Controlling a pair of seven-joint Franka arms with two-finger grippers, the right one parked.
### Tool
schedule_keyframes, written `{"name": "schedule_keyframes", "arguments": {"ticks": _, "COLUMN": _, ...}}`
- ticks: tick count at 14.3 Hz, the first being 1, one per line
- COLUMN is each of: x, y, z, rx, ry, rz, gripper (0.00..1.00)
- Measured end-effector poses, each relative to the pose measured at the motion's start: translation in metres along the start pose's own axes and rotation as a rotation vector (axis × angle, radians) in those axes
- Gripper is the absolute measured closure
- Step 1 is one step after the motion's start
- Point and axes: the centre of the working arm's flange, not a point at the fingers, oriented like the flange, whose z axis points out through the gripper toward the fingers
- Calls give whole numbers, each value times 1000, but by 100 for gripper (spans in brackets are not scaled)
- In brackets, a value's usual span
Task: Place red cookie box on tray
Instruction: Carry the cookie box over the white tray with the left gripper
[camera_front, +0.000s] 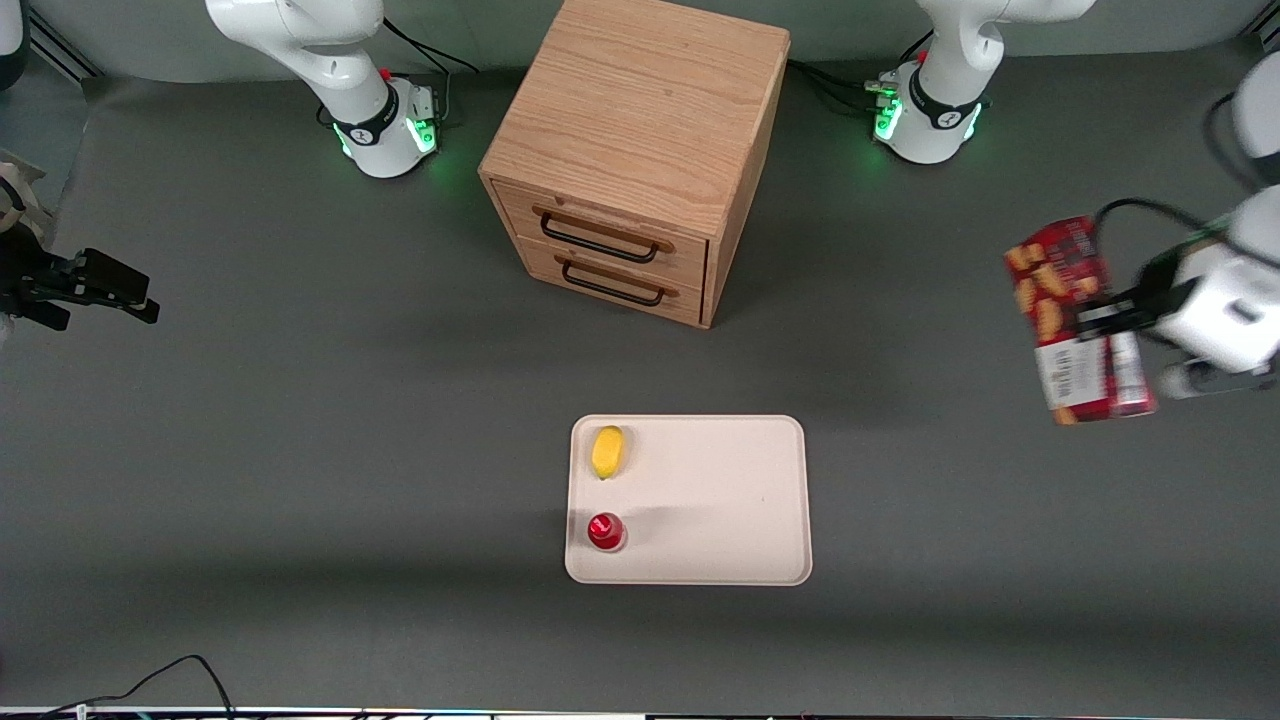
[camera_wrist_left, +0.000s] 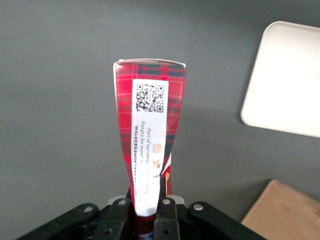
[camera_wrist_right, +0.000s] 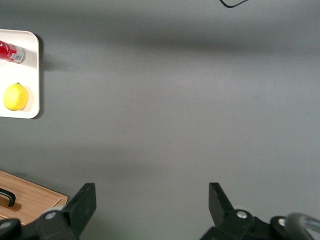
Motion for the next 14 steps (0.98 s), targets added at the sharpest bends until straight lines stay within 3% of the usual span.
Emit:
{"name": "schedule_keyframes", "arguments": {"ticks": 2, "x": 10, "y": 108, "z": 29, "rx": -27, "ry": -2, "rz": -53, "gripper": 85}}
{"name": "schedule_keyframes", "arguments": {"ticks": 3, "x": 18, "y": 128, "z": 37, "rx": -41, "ry": 3, "rz": -70, "gripper": 85}}
{"name": "schedule_keyframes", "arguments": {"ticks": 6, "x": 46, "y": 198, "z": 80, "rx": -114, "ry": 69, "rz": -144, "gripper": 85}}
{"name": "schedule_keyframes", "arguments": {"ticks": 10, "x": 50, "y": 267, "z": 174, "rx": -107, "ry": 106, "rz": -151, "gripper": 85}}
{"name": "schedule_keyframes", "arguments": {"ticks": 14, "x": 63, "y": 267, "z": 239, "rx": -126, "ry": 158, "rz": -126, "gripper": 85}}
